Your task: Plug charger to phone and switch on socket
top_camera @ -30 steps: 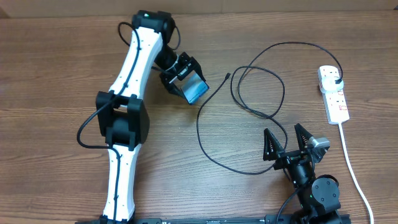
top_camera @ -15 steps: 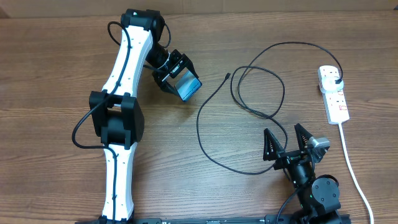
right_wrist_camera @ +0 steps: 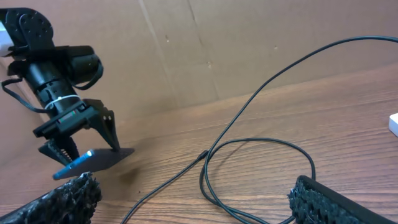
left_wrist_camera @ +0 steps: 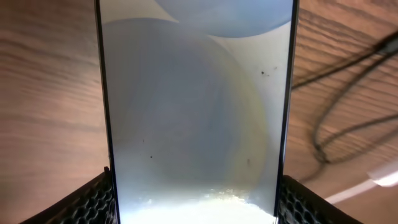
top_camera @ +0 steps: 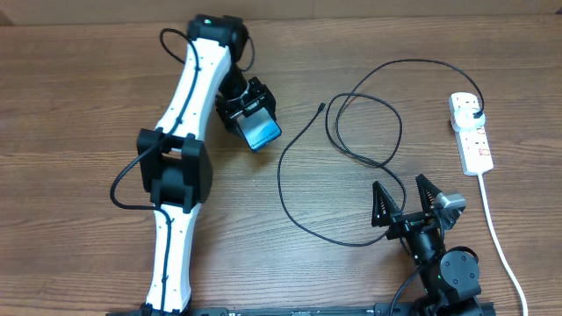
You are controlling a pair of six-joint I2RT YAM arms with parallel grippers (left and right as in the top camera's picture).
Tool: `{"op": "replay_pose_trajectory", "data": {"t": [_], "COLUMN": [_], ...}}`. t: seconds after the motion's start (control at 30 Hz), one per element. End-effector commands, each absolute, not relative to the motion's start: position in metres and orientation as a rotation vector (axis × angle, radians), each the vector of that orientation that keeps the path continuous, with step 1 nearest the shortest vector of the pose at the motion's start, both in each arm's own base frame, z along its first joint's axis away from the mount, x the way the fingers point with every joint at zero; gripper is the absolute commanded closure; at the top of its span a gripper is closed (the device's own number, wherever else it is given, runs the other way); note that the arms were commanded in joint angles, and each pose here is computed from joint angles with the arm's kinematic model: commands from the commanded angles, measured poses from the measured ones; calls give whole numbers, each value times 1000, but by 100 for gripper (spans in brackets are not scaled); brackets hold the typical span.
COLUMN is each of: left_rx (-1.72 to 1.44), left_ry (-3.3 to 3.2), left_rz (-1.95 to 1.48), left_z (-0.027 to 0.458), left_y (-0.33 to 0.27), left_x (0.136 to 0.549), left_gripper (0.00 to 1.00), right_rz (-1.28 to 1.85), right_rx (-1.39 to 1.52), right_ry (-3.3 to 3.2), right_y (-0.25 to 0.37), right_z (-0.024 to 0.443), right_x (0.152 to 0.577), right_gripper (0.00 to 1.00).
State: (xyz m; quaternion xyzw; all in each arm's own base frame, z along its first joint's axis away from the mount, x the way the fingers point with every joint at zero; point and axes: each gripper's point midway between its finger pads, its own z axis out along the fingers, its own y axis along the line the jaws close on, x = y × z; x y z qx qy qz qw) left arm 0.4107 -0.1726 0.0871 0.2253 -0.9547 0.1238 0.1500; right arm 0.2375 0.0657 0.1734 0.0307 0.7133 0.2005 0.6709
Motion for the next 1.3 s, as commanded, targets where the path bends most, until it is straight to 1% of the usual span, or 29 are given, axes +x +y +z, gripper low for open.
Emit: {"op": "replay_pose_trajectory", "data": {"t": [0.0,0.2,0.27,0.33,0.5,0.57,0.83,1.03,1.1,1.27], "left_rx": [595,523,518,517,508,515,521,536,539,583], "left_ry": [-2885,-2967,-2975,-2980,-2998,-2999,-2967,-2971,-2973,-2955], "left_rz": [227,198,204,211,230,234,297,310,332,359], "left_z": [90,87,87,87,87,87,89,89,89,90], "left_y": [-163,-167,-167,-168,-170,-171,-178,-180,-182,-186], "left_x": [423,432,434,436,440,441,438,441,443,444], "left_gripper": [95,96,96,96,96,96,96,96,96,96], "right_rz": [444,446,489,644,1210,1299,1354,1407,1387,1295], "right_rx": [71,72,50,80,324,391,418,266,218,195], "right_ry": [1601,1598,1601,1613,1692,1704,1711,1668,1655,1762], "right_y": [65,65,72,85,121,125,128,142,145,152], "right_z": [172,173,173,174,173,173,173,192,198,194], "right_x": [238,238,236,231,213,211,209,199,199,208], "right_gripper": [0,0,0,0,0,0,0,0,1,1]}}
